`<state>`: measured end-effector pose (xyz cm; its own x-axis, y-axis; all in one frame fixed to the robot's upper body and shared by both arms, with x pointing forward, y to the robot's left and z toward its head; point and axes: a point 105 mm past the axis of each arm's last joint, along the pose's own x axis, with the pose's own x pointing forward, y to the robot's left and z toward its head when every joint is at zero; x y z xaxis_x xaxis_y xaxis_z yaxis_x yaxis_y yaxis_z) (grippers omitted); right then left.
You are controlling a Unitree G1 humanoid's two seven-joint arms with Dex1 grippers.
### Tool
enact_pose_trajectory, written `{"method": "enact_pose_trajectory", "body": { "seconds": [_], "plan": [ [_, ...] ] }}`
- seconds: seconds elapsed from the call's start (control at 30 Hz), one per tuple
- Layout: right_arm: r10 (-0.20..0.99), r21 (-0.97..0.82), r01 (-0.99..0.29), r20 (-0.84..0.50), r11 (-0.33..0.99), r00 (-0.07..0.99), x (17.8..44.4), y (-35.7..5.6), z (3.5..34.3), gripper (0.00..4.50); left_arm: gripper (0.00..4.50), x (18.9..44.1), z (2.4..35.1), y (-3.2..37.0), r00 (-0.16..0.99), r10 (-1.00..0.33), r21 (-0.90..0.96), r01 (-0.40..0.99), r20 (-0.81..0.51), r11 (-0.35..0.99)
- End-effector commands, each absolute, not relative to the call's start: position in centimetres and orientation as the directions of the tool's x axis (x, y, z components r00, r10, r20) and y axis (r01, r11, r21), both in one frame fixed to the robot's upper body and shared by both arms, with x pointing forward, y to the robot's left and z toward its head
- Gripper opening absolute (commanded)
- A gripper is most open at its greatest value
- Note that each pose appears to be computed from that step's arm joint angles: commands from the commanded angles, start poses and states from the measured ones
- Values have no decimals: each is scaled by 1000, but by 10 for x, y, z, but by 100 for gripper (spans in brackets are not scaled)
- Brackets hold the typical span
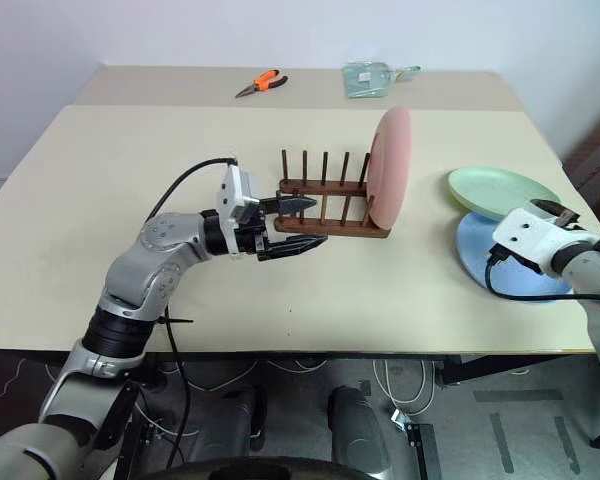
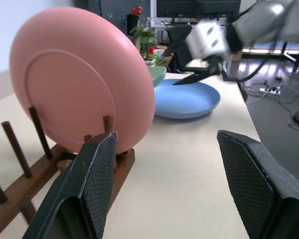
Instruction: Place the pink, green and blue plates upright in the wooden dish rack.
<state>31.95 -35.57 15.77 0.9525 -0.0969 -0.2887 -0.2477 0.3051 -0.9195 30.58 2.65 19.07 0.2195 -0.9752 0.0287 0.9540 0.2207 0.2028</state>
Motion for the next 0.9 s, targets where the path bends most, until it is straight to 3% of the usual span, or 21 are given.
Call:
{"method": "enact_pose_trajectory", "body": {
  "seconds": [0.03, 0.1, 0.2, 0.37, 0.4, 0.53, 0.63, 0.73, 0.77, 0.8, 0.9],
  "plan": [
    [-87, -953, -235, -256, 192, 963, 337, -361, 156, 361, 328, 302, 200, 23, 201, -978, 247, 947, 51, 208],
    [-91, -951, -240, -261, 194, 961, 346, -365, 146, 361, 328, 301, 200, 23, 203, -978, 244, 947, 55, 210],
    [-89, -958, -232, -249, 167, 964, 354, -367, 142, 278, 328, 299, 200, 23, 213, -976, 248, 944, 55, 220],
    [-73, -972, -202, -211, 119, 975, 356, -366, 150, 25, 328, 299, 199, 29, 238, -970, 242, 939, 58, 245],
    [-75, -980, -176, -183, 94, 980, 356, -366, 156, 6, 328, 299, 199, 29, 241, -969, 244, 938, 58, 248],
    [-69, -999, -40, -39, -1, 997, 351, -358, 189, 6, 328, 310, 203, 35, 311, -947, 290, 901, 87, 322],
    [-13, -963, 187, 188, 192, 982, 337, -325, 241, 6, 328, 336, 212, 54, 459, -875, 333, 810, 151, 482],
    [55, -751, 294, 401, 591, 914, 312, -284, 290, 6, 328, 357, 212, 82, 570, -805, 375, 718, 164, 586],
    [70, -675, 286, 448, 680, 891, 304, -275, 301, 6, 328, 362, 212, 89, 593, -788, 384, 697, 166, 606],
    [131, -527, 192, 515, 828, 847, 292, -253, 316, 6, 328, 367, 210, 100, 615, -772, 387, 680, 160, 622],
    [259, -325, -61, 610, 944, 749, 269, -211, 343, 6, 328, 375, 205, 116, 640, -756, 384, 669, 139, 637]
  ]
}}
